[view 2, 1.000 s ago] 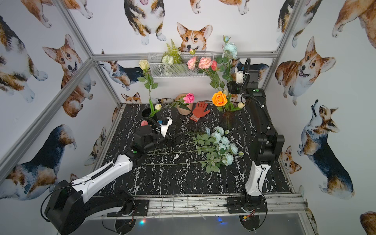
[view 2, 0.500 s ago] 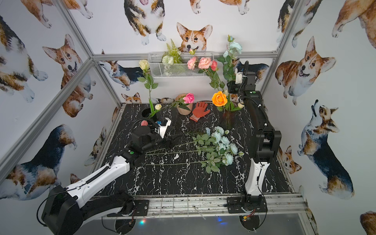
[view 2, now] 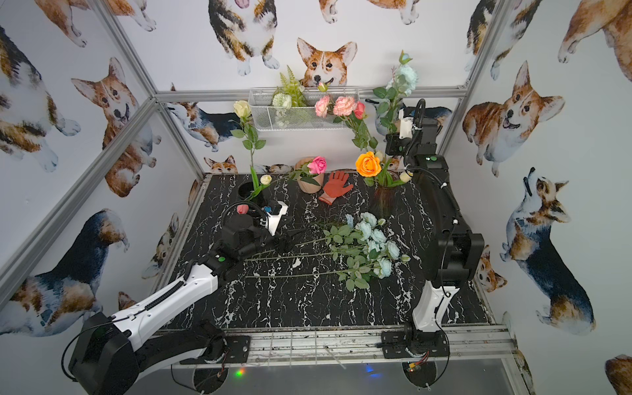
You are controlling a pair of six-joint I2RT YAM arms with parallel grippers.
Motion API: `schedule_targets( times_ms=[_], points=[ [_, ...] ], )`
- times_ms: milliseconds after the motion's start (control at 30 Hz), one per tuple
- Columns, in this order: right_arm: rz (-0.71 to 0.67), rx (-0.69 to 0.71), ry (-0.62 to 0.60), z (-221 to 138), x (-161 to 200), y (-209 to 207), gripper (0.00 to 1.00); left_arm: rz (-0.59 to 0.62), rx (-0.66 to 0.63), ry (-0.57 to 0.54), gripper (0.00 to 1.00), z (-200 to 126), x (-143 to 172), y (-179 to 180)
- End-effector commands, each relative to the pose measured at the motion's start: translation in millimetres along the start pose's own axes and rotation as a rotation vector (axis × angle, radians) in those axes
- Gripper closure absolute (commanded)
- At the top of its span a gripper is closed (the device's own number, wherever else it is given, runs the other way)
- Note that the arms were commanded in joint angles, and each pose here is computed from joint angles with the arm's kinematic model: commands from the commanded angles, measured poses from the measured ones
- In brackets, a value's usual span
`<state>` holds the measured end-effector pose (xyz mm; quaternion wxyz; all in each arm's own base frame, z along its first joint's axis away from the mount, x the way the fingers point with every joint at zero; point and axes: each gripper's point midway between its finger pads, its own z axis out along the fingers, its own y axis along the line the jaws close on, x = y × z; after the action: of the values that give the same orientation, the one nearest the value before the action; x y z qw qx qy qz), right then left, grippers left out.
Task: Pick out blue flowers from the vase
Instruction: Pick up the flower from the vase.
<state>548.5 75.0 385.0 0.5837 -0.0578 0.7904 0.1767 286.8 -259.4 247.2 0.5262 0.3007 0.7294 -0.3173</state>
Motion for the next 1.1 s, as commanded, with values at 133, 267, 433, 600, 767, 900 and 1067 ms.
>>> schedule_targets(
  times_ms=[133, 267, 433, 600, 767, 900, 1067],
  points=[
    [-0.051, -0.039, -0.078, -21, -25, 22, 0.99, 0.011, -0.004, -0.045, 0.24, -7, -10, -2],
    [-0.101, -0.046, -0.097, -34, -36, 34, 1.0, 0.013, -0.007, -0.049, 0.25, -10, -9, -2],
    [-0.178, -0.041, -0.135, -60, -53, 55, 1.0, 0.013, -0.017, -0.057, 0.25, -12, -9, -1],
    [-0.245, -0.033, -0.183, -90, -70, 79, 1.0, 0.014, -0.012, -0.063, 0.25, -12, -10, -1],
    [-0.294, 0.0, -0.22, -119, -83, 87, 1.0, 0.017, -0.012, -0.071, 0.25, -12, -12, -2],
    [-0.317, 0.015, -0.252, -141, -95, 91, 1.0, 0.016, -0.002, -0.071, 0.25, -10, -12, -3],
    [-0.337, 0.016, -0.296, -169, -109, 100, 1.0, 0.014, 0.008, -0.078, 0.26, -7, -14, -3]
  ],
)
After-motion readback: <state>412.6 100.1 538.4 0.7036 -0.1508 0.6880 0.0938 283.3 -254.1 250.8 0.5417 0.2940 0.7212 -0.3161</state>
